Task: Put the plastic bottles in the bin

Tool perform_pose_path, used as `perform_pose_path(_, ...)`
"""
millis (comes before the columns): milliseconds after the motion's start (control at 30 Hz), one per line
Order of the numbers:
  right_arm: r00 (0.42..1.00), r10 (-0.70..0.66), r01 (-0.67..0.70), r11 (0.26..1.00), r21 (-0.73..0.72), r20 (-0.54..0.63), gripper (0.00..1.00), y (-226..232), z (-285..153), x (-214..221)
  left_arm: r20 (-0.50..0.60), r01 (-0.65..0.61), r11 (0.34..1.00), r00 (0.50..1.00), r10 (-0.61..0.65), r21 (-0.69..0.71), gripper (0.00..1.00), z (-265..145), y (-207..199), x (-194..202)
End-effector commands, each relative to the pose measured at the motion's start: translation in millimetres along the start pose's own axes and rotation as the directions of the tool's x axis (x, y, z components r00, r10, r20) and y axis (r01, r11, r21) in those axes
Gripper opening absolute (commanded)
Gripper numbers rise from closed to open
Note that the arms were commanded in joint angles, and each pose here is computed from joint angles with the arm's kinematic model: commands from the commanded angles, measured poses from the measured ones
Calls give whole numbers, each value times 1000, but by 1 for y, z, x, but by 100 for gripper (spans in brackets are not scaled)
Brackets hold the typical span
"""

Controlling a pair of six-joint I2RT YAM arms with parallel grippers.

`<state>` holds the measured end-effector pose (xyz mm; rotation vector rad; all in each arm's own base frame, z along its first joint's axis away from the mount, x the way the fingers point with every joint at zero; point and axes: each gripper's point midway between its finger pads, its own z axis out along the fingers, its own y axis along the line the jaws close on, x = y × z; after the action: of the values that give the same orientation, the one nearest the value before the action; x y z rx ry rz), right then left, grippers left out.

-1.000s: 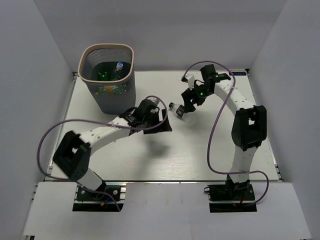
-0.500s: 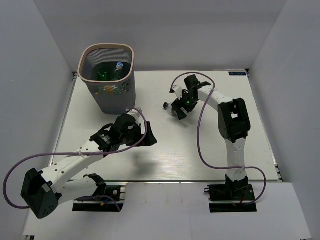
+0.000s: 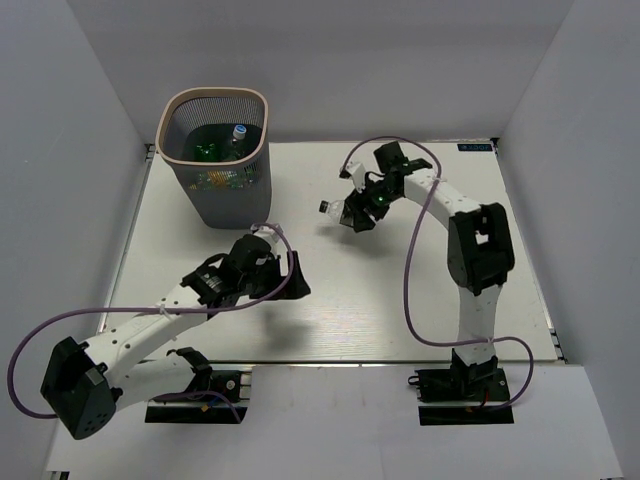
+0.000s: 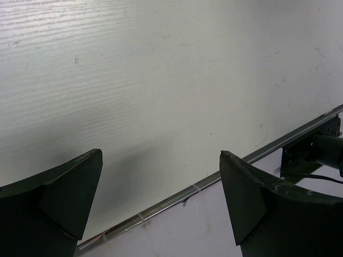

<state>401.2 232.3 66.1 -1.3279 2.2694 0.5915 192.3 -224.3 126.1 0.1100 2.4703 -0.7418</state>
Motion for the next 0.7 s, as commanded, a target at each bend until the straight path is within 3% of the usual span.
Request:
perform_pose_path(0, 938, -177, 171, 984, 46, 298, 12, 34, -106, -97, 24, -3, 999, 1000, 2, 50, 100, -6, -4, 3)
perform_pose_path(100, 816, -283, 249, 959, 135, 505, 12, 64, -181, -167, 16, 5, 997, 1000, -6, 72, 100, -8, -1, 13)
perform_pose_path(133, 719, -352, 290, 936, 202, 599, 11, 76, -213, -203, 9, 6, 998, 1000, -6, 66, 100, -7, 2, 16)
perform_pose_path(233, 577, -407, 331, 909, 252, 709, 9, 105, -243, -250, 8, 14, 997, 1000, -15, 78, 100, -7, 1, 18)
perform_pose_path(267, 497, -430, 333, 897, 292, 754, 11, 108, -256, -271, 9, 13, 996, 1000, -14, 91, 100, -7, -2, 17)
perform_pose_path(367, 451, -388, 347, 906, 243, 804, 12, 130, -239, -309, 3, 13, 995, 1000, -13, 98, 100, -6, -4, 18)
perform_pose_path(433, 347, -404, 360, 891, 278, 846, 12, 142, -238, -351, 13, 2, 995, 1000, -3, 104, 100, -6, -5, 16)
perform_pose_path(467, 264, -418, 344, 883, 320, 870, 12, 149, -262, -371, 23, 0, 994, 1000, -2, 113, 100, -5, -7, 13)
perform_pose_path(533, 271, -373, 347, 898, 271, 888, 14, 154, -219, -388, 43, -4, 992, 999, -1, 129, 100, -5, -11, 8)
perform_pose_path(567, 176, -375, 337, 892, 302, 910, 14, 158, -224, -403, 41, -4, 992, 999, -1, 127, 100, -3, -9, 10)
perform_pose_path(667, 94, -358, 279, 905, 321, 929, 10, 158, -200, -420, 45, 4, 991, 999, -10, 131, 100, -2, -9, 11)
